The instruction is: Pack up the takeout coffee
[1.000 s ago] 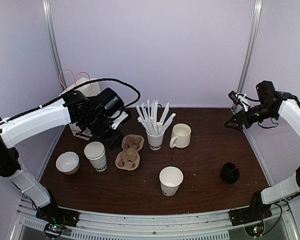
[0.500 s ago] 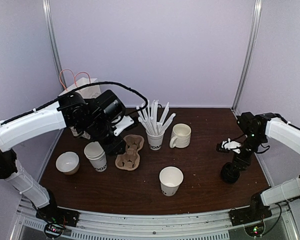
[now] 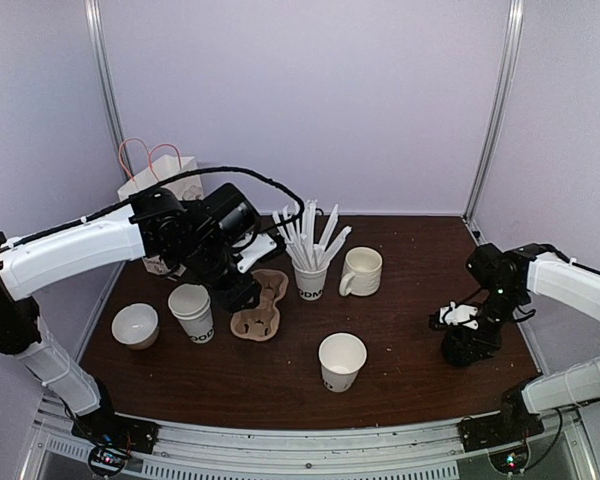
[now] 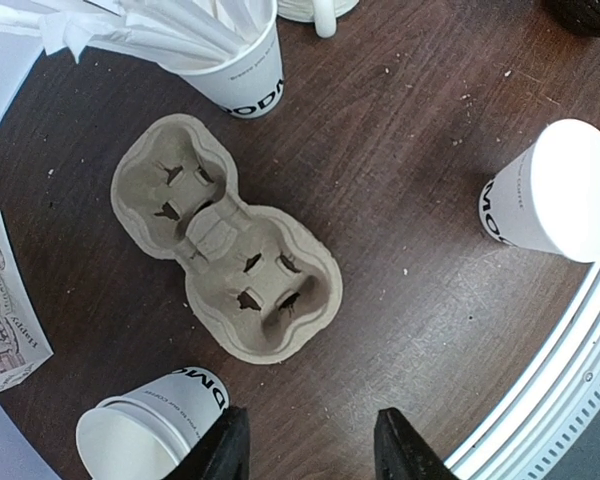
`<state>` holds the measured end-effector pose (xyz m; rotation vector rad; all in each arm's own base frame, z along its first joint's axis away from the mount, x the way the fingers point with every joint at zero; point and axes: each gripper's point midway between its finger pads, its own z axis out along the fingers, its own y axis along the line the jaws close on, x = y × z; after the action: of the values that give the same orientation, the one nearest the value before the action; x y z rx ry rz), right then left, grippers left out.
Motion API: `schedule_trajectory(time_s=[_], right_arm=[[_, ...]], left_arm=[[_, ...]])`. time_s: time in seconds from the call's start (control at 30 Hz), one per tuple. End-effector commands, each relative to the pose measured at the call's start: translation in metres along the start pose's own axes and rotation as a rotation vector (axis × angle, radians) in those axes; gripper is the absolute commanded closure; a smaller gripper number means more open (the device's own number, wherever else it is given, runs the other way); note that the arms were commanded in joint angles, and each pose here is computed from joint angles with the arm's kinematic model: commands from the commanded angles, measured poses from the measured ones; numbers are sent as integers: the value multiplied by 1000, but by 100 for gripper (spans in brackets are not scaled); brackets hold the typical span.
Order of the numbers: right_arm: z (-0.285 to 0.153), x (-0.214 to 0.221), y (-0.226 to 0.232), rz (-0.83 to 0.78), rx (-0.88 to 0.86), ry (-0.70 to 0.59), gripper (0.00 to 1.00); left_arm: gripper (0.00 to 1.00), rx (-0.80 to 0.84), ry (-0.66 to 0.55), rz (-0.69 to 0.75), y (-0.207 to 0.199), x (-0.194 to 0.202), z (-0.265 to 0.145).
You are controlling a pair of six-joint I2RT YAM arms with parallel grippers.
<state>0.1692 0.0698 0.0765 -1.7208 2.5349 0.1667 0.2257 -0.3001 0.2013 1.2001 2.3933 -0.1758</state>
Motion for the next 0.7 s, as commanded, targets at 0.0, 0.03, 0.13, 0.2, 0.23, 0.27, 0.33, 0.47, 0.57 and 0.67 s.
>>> schedule_trajectory(time_s=[0.0, 0.03, 0.13, 0.2, 0.23, 0.27, 0.33, 0.47, 0.57, 0.67], right_arm=[[8, -3, -5, -24, 18, 8, 47], [9, -3, -6, -23, 16, 11, 50], [13, -3, -6, -22, 5, 14, 56], [15, -3, -5, -20, -2, 15, 60], [15, -3, -5, -21, -5, 16, 62], [16, -4, -5, -18, -6, 15, 64], [16, -4, -4, -17, -7, 14, 67], [17, -5, -4, -18, -6, 8, 72], [19, -4, -5, -11, -9, 12, 73], [20, -4, -5, -4, -14, 18, 79]], left_arm=[[56, -1, -44, 3, -1, -12, 2], [56, -2, -40, 4, -1, -11, 3], [56, -3, -31, 4, -1, -9, 7], [56, -3, -26, 3, -1, -9, 9], [56, -2, -26, 2, -1, -9, 9], [56, -3, -24, 2, -1, -8, 9], [56, -4, -23, 2, -1, -8, 10], [55, -4, -18, 3, -1, -7, 12], [55, -6, -13, 3, -1, -5, 13], [55, -6, -12, -1, -1, -5, 14]])
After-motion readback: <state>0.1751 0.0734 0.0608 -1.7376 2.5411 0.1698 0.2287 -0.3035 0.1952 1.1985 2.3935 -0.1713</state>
